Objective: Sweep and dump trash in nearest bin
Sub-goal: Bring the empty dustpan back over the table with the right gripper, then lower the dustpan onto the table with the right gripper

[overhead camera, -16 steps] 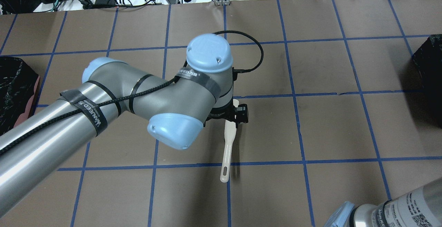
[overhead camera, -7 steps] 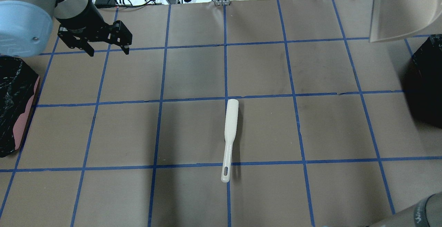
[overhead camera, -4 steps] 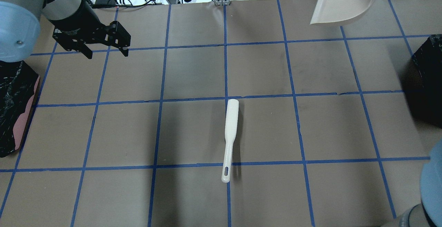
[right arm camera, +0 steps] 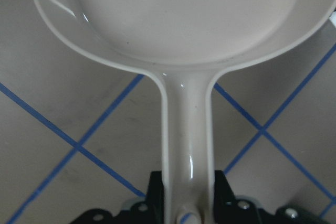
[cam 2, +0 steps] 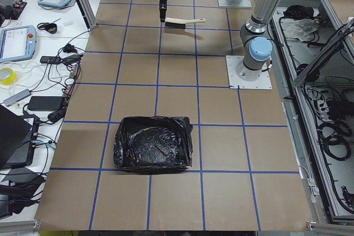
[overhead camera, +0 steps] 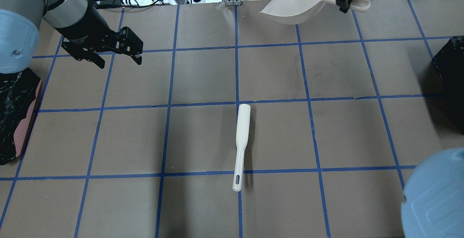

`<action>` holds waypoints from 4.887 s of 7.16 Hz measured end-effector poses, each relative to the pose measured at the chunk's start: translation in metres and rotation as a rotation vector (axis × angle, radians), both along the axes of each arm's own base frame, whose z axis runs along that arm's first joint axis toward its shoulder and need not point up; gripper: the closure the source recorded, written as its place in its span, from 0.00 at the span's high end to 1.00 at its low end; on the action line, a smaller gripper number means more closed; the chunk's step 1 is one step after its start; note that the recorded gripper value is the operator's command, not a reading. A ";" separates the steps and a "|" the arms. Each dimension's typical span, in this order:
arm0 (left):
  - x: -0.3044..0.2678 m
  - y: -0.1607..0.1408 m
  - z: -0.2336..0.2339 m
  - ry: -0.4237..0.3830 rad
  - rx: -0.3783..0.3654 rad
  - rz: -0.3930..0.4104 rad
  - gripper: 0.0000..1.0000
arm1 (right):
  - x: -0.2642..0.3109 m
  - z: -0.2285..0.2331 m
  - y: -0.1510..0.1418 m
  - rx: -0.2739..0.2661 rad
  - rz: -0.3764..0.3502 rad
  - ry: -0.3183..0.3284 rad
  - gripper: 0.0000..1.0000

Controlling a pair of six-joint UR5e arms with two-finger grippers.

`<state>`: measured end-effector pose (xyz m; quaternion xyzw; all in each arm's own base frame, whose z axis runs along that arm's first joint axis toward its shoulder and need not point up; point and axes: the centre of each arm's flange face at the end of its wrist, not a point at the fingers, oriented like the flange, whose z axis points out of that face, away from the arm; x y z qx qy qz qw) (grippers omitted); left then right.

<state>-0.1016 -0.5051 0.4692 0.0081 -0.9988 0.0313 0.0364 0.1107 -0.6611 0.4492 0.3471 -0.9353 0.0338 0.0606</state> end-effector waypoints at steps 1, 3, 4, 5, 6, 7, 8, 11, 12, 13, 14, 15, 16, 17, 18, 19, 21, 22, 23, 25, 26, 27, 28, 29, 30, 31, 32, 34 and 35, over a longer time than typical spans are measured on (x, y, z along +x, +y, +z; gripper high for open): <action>0.001 0.001 -0.001 -0.007 0.003 0.001 1.00 | 0.029 -0.014 0.004 0.040 -0.117 -0.069 0.00; 0.002 0.001 -0.001 -0.011 0.004 0.002 1.00 | 0.088 -0.038 0.014 0.112 -0.382 -0.156 0.00; 0.002 0.002 -0.001 -0.011 0.003 0.002 1.00 | 0.121 -0.052 0.019 0.141 -0.508 -0.169 0.00; 0.002 0.002 -0.001 -0.011 0.004 0.003 1.00 | 0.147 -0.064 0.025 0.159 -0.612 -0.167 0.00; 0.003 0.002 -0.001 -0.011 0.004 0.003 1.00 | 0.168 -0.074 0.030 0.170 -0.677 -0.162 0.00; 0.002 0.002 -0.001 -0.011 0.004 0.002 1.00 | 0.186 -0.082 0.036 0.179 -0.713 -0.153 0.00; 0.002 0.002 -0.001 -0.011 0.004 0.001 1.00 | 0.202 -0.091 0.043 0.187 -0.729 -0.141 0.00; 0.001 0.004 0.001 -0.012 0.003 -0.001 1.00 | 0.227 -0.134 0.062 0.167 -0.708 -0.132 0.00; 0.002 0.007 0.002 -0.025 0.006 -0.001 1.00 | 0.231 -0.141 0.066 0.157 -0.697 -0.138 0.00; 0.003 0.010 0.004 -0.047 0.013 -0.004 1.00 | 0.233 -0.144 0.068 0.152 -0.689 -0.141 0.00; 0.004 0.013 0.006 -0.059 0.015 -0.008 1.00 | 0.234 -0.145 0.068 0.151 -0.680 -0.143 0.00; 0.004 0.014 0.007 -0.064 0.014 -0.012 1.00 | 0.234 -0.148 0.068 0.151 -0.670 -0.144 0.00; 0.004 0.015 0.008 -0.064 0.012 -0.014 1.00 | 0.234 -0.149 0.068 0.152 -0.664 -0.144 0.00; 0.004 0.015 0.008 -0.064 0.012 -0.015 1.00 | 0.234 -0.150 0.069 0.153 -0.660 -0.144 0.00; 0.004 0.015 0.007 -0.065 0.014 -0.014 1.00 | 0.234 -0.151 0.069 0.155 -0.656 -0.146 0.00; 0.005 0.014 0.006 -0.065 0.016 -0.014 1.00 | 0.235 -0.152 0.069 0.157 -0.654 -0.148 0.00; 0.005 0.014 0.006 -0.066 0.016 -0.014 1.00 | 0.235 -0.154 0.069 0.162 -0.653 -0.151 0.00; 0.005 0.015 0.005 -0.067 0.018 -0.014 1.00 | 0.235 -0.156 0.068 0.164 -0.653 -0.151 0.00; 0.005 0.015 0.004 -0.067 0.020 -0.014 1.00 | 0.235 -0.156 0.068 0.166 -0.654 -0.150 0.00; 0.005 0.016 0.003 -0.067 0.022 -0.014 1.00 | 0.235 -0.155 0.069 0.163 -0.657 -0.146 0.00; 0.005 0.016 0.002 -0.067 0.023 -0.014 1.00 | 0.235 -0.156 0.070 0.164 -0.656 -0.143 0.00; 0.005 0.016 0.002 -0.067 0.022 -0.014 1.00 | 0.235 -0.158 0.071 0.168 -0.652 -0.139 0.00; 0.005 0.016 0.003 -0.067 0.021 -0.014 1.00 | 0.234 -0.161 0.073 0.173 -0.646 -0.135 0.00; 0.005 0.016 0.003 -0.068 0.021 -0.014 1.00 | 0.233 -0.164 0.074 0.178 -0.641 -0.130 0.00; 0.005 0.016 0.003 -0.068 0.020 -0.014 1.00 | 0.233 -0.165 0.075 0.180 -0.638 -0.128 0.00; 0.005 0.015 0.003 -0.068 0.019 -0.014 1.00 | 0.233 -0.165 0.075 0.181 -0.638 -0.127 0.00; 0.005 0.015 0.003 -0.068 0.018 -0.013 1.00 | 0.232 -0.166 0.075 0.182 -0.639 -0.127 0.17; 0.005 0.015 0.004 -0.069 0.017 -0.013 1.00 | 0.233 -0.167 0.076 0.187 -0.649 -0.130 0.34; 0.006 0.015 0.004 -0.069 0.017 -0.012 1.00 | 0.233 -0.167 0.076 0.189 -0.654 -0.133 0.40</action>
